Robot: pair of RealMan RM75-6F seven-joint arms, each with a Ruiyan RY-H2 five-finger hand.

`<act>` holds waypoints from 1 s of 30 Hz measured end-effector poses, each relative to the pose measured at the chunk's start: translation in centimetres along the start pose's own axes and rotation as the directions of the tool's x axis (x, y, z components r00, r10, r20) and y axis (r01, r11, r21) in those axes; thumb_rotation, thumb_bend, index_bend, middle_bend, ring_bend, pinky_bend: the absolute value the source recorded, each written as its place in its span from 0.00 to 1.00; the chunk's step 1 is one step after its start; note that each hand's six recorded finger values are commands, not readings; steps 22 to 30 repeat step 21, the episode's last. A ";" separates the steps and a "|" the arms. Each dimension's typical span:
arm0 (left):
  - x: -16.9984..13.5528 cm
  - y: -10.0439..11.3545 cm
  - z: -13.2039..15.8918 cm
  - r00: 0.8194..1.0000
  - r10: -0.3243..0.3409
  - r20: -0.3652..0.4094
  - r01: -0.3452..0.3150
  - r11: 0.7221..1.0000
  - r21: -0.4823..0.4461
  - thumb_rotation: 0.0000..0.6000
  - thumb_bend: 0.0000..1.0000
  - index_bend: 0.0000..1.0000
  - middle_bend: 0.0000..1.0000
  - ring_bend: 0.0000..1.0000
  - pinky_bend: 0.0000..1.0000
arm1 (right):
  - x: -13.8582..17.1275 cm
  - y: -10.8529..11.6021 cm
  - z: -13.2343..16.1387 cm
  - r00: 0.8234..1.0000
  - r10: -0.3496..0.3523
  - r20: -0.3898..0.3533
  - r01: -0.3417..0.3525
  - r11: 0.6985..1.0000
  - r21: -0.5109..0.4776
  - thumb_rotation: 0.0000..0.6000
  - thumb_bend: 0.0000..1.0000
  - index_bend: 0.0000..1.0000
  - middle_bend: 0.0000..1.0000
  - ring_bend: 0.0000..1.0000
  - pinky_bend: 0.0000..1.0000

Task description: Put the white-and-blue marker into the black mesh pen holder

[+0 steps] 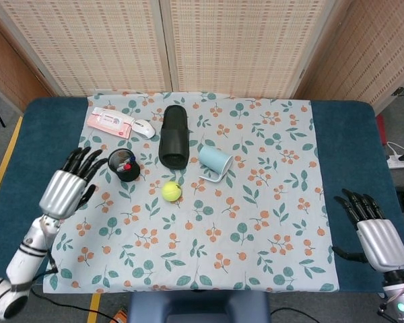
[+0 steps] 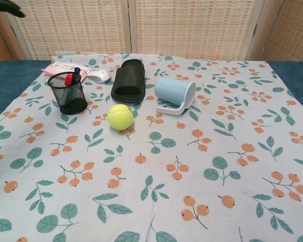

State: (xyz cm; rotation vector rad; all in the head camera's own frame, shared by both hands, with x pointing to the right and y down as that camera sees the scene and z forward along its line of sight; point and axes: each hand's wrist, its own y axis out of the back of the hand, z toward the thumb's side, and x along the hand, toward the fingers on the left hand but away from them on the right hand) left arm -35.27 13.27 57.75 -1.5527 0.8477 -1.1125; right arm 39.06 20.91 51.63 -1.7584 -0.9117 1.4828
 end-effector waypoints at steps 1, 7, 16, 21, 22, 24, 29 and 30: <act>-2.0 0.3 -0.6 0.998 0.006 -0.066 -0.004 1.000 0.022 1.00 0.39 0.14 0.04 0.00 0.08 | 0.1 0.0 0.0 1.000 -0.003 0.002 0.003 1.000 0.003 1.00 0.00 0.12 0.00 0.00 0.00; -7.3 -0.6 -4.1 0.962 -0.045 -0.269 0.070 0.994 0.085 1.00 0.39 0.13 0.04 0.00 0.07 | 0.2 0.1 -0.1 1.000 -0.010 0.014 0.010 1.000 0.013 1.00 0.00 0.12 0.00 0.00 0.00; -12.6 -3.1 -11.5 0.879 -0.139 -0.457 0.118 0.990 -0.074 1.00 0.39 0.14 0.03 0.00 0.07 | 0.1 -0.1 -0.1 1.000 -0.010 0.028 0.009 0.999 0.031 1.00 0.00 0.12 0.00 0.00 0.00; -13.5 -3.1 -12.3 0.868 -0.144 -0.476 0.123 0.990 -0.076 1.00 0.39 0.13 0.03 0.00 0.07 | 0.1 -0.2 -0.2 0.999 -0.013 0.039 0.012 0.999 0.039 1.00 0.00 0.12 0.00 0.00 0.00; -13.5 -3.1 -12.3 0.868 -0.144 -0.476 0.123 0.990 -0.076 1.00 0.39 0.13 0.03 0.00 0.07 | 0.1 -0.2 -0.2 0.999 -0.013 0.039 0.012 0.999 0.039 1.00 0.00 0.12 0.00 0.00 0.00; -13.5 -3.1 -12.3 0.868 -0.144 -0.476 0.123 0.990 -0.076 1.00 0.39 0.13 0.03 0.00 0.07 | 0.1 -0.2 -0.2 0.999 -0.013 0.039 0.012 0.999 0.039 1.00 0.00 0.12 0.00 0.00 0.00; -13.5 -3.1 -12.3 0.868 -0.144 -0.476 0.123 0.990 -0.076 1.00 0.39 0.13 0.03 0.00 0.07 | 0.1 -0.2 -0.2 0.999 -0.013 0.039 0.012 0.999 0.039 1.00 0.00 0.12 0.00 0.00 0.00; -13.5 -3.1 -12.3 0.868 -0.144 -0.476 0.123 0.990 -0.076 1.00 0.39 0.13 0.03 0.00 0.07 | 0.1 -0.2 -0.2 0.999 -0.013 0.039 0.012 0.999 0.039 1.00 0.00 0.12 0.00 0.00 0.00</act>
